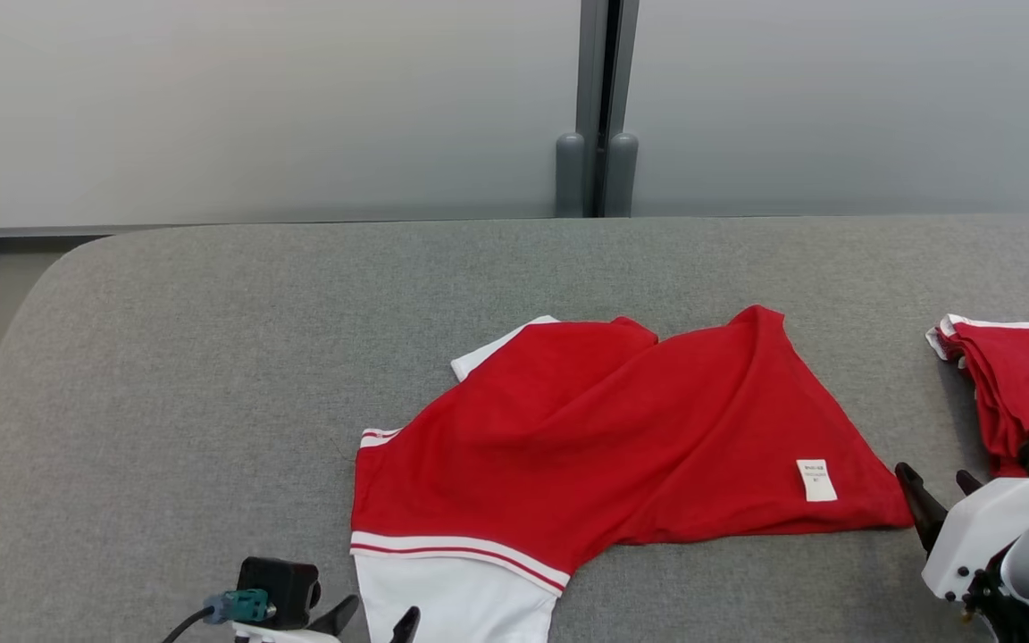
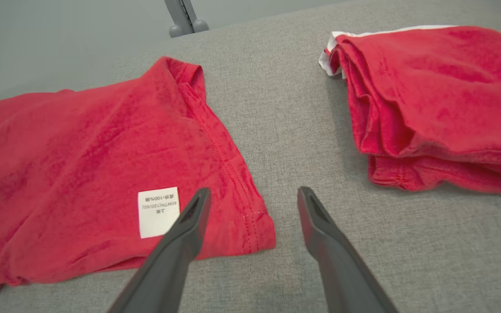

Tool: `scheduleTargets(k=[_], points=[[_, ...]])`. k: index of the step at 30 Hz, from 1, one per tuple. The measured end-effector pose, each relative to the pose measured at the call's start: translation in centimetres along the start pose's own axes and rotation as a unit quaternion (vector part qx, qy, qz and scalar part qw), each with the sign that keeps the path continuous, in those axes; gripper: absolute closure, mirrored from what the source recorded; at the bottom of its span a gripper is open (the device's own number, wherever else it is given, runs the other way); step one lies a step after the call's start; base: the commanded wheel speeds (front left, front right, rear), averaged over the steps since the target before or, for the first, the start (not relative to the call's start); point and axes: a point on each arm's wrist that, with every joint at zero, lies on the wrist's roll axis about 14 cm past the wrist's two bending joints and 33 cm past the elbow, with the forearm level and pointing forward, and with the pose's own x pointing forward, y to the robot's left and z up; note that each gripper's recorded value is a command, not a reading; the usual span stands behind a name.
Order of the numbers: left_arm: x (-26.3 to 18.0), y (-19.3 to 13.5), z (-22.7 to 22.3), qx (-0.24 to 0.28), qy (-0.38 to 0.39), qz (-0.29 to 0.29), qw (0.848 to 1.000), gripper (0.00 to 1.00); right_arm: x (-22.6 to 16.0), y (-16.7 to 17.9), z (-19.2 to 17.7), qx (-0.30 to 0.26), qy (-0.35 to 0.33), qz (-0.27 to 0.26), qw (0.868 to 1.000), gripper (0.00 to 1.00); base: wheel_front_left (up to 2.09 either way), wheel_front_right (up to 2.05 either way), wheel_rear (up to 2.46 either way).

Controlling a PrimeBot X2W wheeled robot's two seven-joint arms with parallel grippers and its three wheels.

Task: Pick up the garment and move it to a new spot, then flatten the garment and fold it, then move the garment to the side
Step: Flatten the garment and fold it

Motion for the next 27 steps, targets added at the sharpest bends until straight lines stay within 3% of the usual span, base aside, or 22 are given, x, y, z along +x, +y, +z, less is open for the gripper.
scheduleTargets(k=[13, 26, 27], points=[[0.4, -0.1, -4.6, -0.049, 0.105, -0.009, 0.993, 0.0, 3.6, 0.4, -3.7, 0.024, 0.109, 0.008, 0.994, 0.0, 0.0, 0.0, 0.0], [1.1, 0.0, -7.3, -0.073, 0.161, -0.018, 0.984, 0.0, 4.1, 0.6, -4.3, 0.029, 0.124, 0.01, 0.992, 0.0, 0.0, 0.0, 0.0], [1.2, -0.1, -7.3, -0.073, 0.163, -0.021, 0.984, 0.0, 4.0, 0.7, -4.3, 0.029, 0.124, 0.01, 0.992, 0.12, 0.0, 0.0, 0.0]])
